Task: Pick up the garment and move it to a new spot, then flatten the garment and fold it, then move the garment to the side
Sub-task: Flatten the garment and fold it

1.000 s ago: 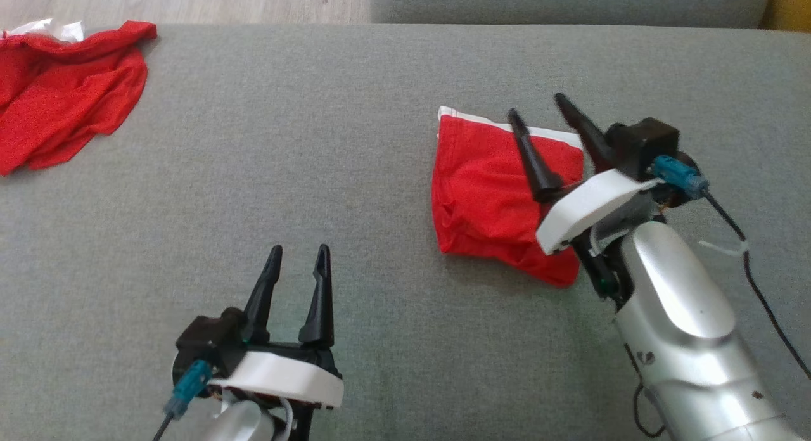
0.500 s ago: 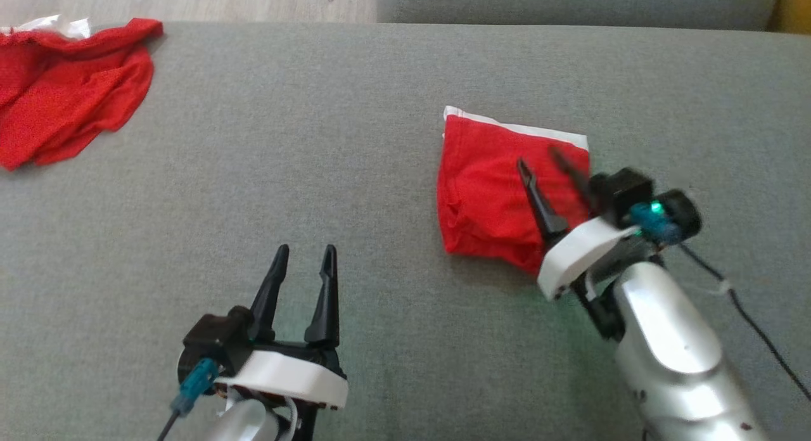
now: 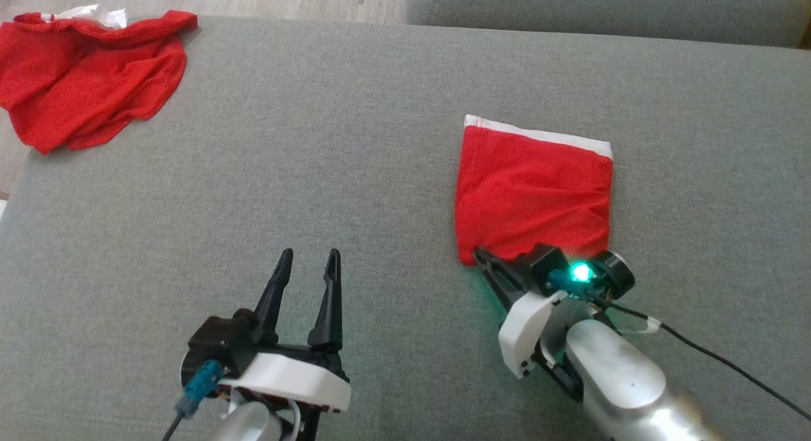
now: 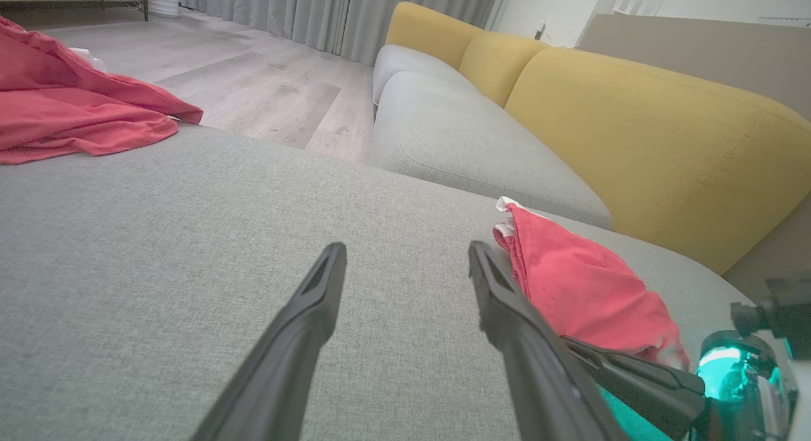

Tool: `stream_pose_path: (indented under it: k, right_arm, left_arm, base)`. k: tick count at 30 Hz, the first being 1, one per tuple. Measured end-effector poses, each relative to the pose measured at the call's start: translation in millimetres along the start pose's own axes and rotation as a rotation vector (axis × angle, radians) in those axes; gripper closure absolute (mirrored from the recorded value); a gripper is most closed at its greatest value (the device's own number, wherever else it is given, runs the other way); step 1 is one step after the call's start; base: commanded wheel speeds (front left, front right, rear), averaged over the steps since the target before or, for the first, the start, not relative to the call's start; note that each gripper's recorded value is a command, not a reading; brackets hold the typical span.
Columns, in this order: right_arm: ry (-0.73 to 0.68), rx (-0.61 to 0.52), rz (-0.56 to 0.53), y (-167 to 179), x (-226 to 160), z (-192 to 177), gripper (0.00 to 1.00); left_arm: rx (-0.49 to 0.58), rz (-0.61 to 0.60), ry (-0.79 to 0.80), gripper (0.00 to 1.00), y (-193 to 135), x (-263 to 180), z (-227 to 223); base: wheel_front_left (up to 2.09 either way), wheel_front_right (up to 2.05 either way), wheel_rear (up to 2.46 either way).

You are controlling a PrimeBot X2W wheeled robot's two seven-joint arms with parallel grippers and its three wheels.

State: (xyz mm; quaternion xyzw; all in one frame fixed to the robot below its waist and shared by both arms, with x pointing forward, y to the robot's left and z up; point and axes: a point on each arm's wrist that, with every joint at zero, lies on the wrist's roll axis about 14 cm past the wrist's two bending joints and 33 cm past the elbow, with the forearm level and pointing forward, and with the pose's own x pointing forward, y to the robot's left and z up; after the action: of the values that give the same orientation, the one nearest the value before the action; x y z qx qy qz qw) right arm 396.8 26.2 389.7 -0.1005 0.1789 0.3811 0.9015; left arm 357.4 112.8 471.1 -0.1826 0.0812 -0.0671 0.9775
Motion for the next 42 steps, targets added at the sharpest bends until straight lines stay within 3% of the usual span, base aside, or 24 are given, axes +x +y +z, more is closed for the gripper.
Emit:
stream_pose_path:
  k: [6,7,8,10,11,18,29,34,42]
  right_arm:
    - [-0.031,-0.024,0.016,1.8,0.0,7.9,1.0]
    - [-0.051,-0.026,0.01,-0.6,-0.5,13.0,0.75]
    - [-0.069,-0.031,0.004,-2.9,-1.2,18.0,0.65]
    - [-0.106,-0.034,-0.009,-7.0,-3.5,28.1,0.11]
    - [-0.13,-0.027,-0.02,-9.8,-5.5,34.1,0.0]
    - [-0.327,0.029,-0.213,-59.1,-41.0,83.6,0.0]
    - [-0.374,0.191,-0.524,-102.7,-130.5,37.0,0.0]
    - [-0.363,0.267,-0.585,-98.2,-157.0,16.1,0.0]
    - [-0.356,0.32,-0.586,-89.0,-166.8,10.0,0.0]
  left_arm:
    - [0.004,-0.008,-0.004,0.0,-2.3,0.4,1.4]
    - [0.005,-0.01,-0.005,0.0,-2.9,0.9,1.6]
    - [0.006,-0.014,-0.006,0.0,-3.9,1.4,2.2]
    - [0.008,-0.023,-0.011,0.0,-6.4,2.1,3.6]
    - [0.01,-0.028,-0.013,0.0,-7.7,2.3,4.3]
    - [0.046,-0.069,-0.031,0.0,-17.0,1.8,10.6]
    - [0.055,-0.053,-0.037,0.0,-13.4,-8.9,8.2]
    - [0.077,-0.001,-0.043,0.0,1.4,-16.5,6.4]
    - [0.072,0.055,-0.022,0.0,17.7,-30.8,-6.1]
  base:
    - [0.0,0.0,0.0]
    - [0.0,0.0,0.0]
    - [0.0,0.0,0.0]
    - [0.0,0.0,0.0]
    - [0.0,0.0,0.0]
    - [0.0,0.0,0.0]
    - [0.0,0.0,0.0]
    - [0.0,0.0,0.0]
    - [0.0,0.0,0.0]
